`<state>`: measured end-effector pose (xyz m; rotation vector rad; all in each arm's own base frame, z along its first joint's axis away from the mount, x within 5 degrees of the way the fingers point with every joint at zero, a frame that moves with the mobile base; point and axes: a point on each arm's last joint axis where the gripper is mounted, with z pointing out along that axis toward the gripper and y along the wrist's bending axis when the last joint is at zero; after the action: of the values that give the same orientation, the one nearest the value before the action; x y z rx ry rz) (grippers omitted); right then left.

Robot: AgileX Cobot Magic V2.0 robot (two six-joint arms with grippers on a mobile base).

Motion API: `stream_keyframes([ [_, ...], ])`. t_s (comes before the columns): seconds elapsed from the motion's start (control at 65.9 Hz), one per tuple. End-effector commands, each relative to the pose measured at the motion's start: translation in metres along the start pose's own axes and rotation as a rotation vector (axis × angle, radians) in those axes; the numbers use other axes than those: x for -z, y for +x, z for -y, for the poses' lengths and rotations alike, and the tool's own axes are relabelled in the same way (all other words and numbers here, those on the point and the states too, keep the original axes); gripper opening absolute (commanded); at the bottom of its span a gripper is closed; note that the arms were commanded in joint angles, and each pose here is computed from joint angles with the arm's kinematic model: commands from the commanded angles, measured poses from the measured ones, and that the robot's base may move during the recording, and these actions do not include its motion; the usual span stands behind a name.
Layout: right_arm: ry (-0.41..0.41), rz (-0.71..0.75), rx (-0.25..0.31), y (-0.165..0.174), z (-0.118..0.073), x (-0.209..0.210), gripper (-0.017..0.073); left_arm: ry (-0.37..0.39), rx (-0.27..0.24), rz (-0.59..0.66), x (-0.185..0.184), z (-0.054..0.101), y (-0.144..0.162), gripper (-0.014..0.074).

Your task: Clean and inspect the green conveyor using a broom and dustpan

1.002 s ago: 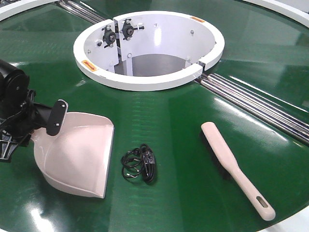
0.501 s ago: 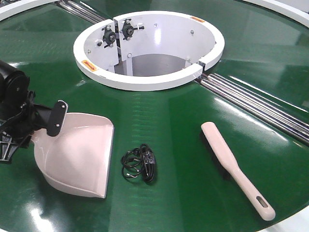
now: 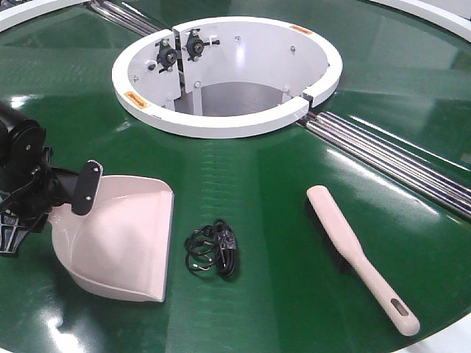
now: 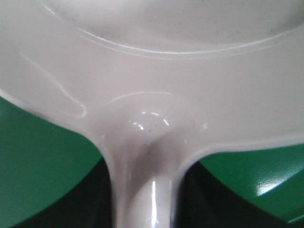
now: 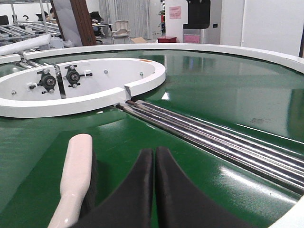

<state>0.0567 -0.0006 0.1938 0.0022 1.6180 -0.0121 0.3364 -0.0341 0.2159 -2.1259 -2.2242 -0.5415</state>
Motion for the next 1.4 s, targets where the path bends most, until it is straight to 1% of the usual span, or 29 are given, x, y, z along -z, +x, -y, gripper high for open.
stream_keyframes([
  [0.0,0.001,0.076,0.007,-0.003,0.000,0.001,-0.0010,-0.055,-0.008,0.000,0.017,-0.003,0.003,-0.0007],
  [0.865,0.001,0.075,0.007,-0.003,0.000,0.001,-0.0010,-0.054,-0.008,0.000,0.017,-0.003,0.003,-0.0007],
  [0.926,0.002,0.076,0.017,-0.003,0.000,0.001,-0.0010,-0.054,-0.008,0.000,0.017,-0.003,0.003,-0.0007],
  [1.214,0.002,0.083,0.017,-0.004,0.000,0.001,-0.0010,-0.054,-0.008,0.000,0.017,-0.003,0.003,-0.0007],
  [1.26,0.000,0.108,0.002,-0.007,0.000,0.001,-0.0010,-0.054,-0.008,0.000,0.017,-0.003,0.003,-0.0007],
  [1.336,-0.009,0.197,-0.106,-0.015,0.000,0.003,-0.0010,-0.054,-0.008,0.000,0.017,-0.003,0.003,-0.0007],
  [1.381,-0.011,0.271,-0.123,-0.022,0.000,0.004,-0.0010,-0.054,-0.008,0.000,0.017,-0.003,0.003,-0.0007],
])
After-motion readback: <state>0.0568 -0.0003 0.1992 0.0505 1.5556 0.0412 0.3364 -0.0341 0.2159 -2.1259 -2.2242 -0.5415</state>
